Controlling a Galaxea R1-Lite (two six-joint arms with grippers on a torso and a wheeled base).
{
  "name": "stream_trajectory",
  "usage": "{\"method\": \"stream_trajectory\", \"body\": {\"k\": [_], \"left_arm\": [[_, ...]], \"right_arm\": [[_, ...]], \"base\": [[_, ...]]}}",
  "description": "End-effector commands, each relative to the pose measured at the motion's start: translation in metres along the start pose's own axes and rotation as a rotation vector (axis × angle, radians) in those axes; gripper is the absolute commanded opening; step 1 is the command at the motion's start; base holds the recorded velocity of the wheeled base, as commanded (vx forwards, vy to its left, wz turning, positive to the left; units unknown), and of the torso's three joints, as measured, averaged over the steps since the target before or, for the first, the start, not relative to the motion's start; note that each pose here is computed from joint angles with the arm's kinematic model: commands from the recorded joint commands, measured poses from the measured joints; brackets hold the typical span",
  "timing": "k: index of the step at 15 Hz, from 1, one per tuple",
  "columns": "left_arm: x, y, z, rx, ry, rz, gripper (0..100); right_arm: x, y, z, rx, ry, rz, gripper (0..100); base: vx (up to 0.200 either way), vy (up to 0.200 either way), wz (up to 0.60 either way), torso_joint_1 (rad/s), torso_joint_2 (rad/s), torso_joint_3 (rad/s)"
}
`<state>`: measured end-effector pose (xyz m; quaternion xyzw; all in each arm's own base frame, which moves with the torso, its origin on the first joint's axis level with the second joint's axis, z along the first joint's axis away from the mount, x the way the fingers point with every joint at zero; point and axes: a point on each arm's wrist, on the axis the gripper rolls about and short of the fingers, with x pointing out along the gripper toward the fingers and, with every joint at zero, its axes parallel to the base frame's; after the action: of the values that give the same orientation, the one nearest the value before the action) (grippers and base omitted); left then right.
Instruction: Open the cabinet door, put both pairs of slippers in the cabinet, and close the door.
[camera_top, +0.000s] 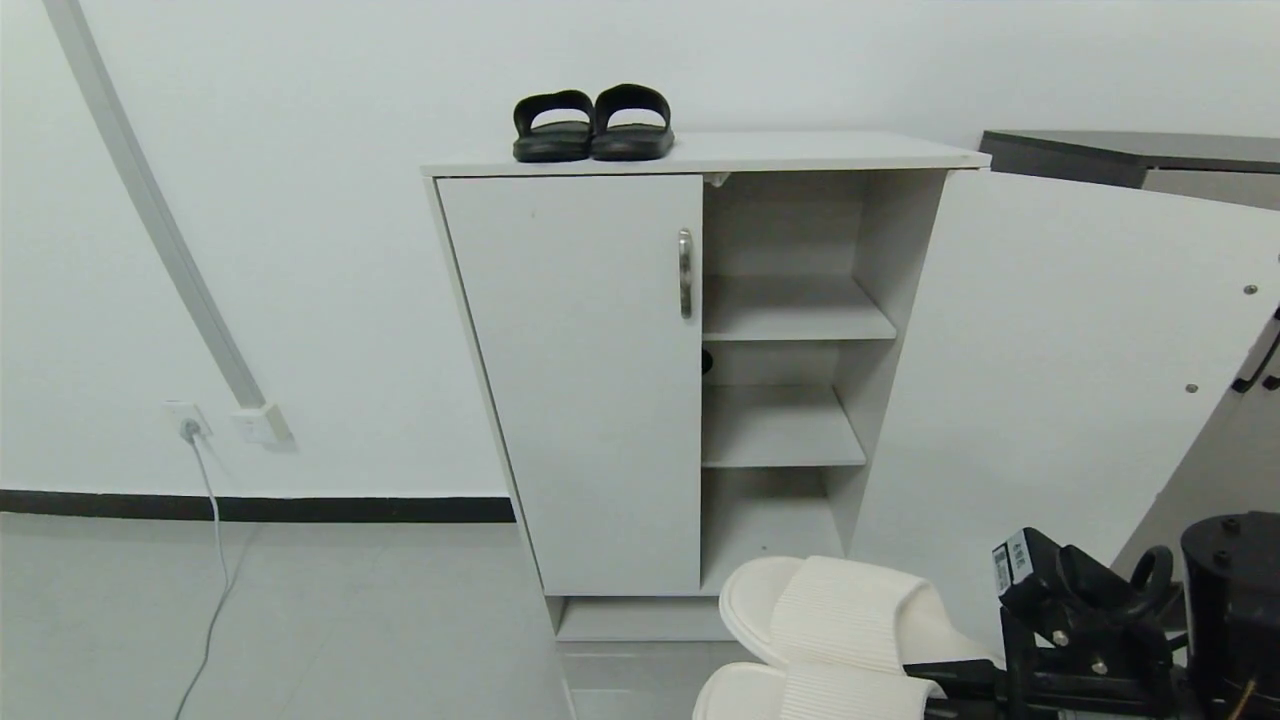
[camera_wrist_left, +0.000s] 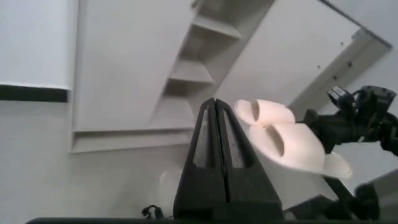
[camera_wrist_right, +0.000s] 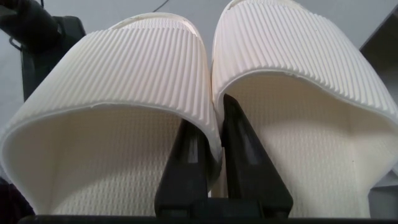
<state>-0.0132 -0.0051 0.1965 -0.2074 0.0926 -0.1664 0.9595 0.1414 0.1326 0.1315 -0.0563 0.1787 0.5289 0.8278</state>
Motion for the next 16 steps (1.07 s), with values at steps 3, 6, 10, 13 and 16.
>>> {"method": "stream_trajectory", "body": {"k": [3,6,10,13,16], "left_arm": [[-0.021,0.034,-0.082,0.239,-0.088,0.399,0],[-0.012,0.051,-0.099,0.352,-0.163,0.636,0],[-0.007,0.054,-0.101,0.386,-0.207,0.632,0],[0.001,0.052,-0.105,0.433,-0.233,0.355,0],[0.002,0.053,-0.108,0.455,-0.197,0.352,0]], "right_arm": [[0.002,0.000,-0.001,0.002,0.007,0.000,0],[0.002,-0.001,-0.001,0.003,0.009,-0.001,0],[0.024,-0.013,0.003,0.029,0.042,-0.113,0],[0.052,-0.025,0.012,0.106,0.029,-0.287,0],[0.087,-0.042,0.022,0.172,-0.040,-0.535,0]], "base": [[0.000,0.000,0.00,0.000,0.00,0.000],[0.000,0.000,0.00,0.000,0.00,0.000],[0.000,0.000,0.00,0.000,0.00,0.000],[0.000,0.000,0.00,0.000,0.00,0.000],[0.000,0.000,0.00,0.000,0.00,0.000]]}}
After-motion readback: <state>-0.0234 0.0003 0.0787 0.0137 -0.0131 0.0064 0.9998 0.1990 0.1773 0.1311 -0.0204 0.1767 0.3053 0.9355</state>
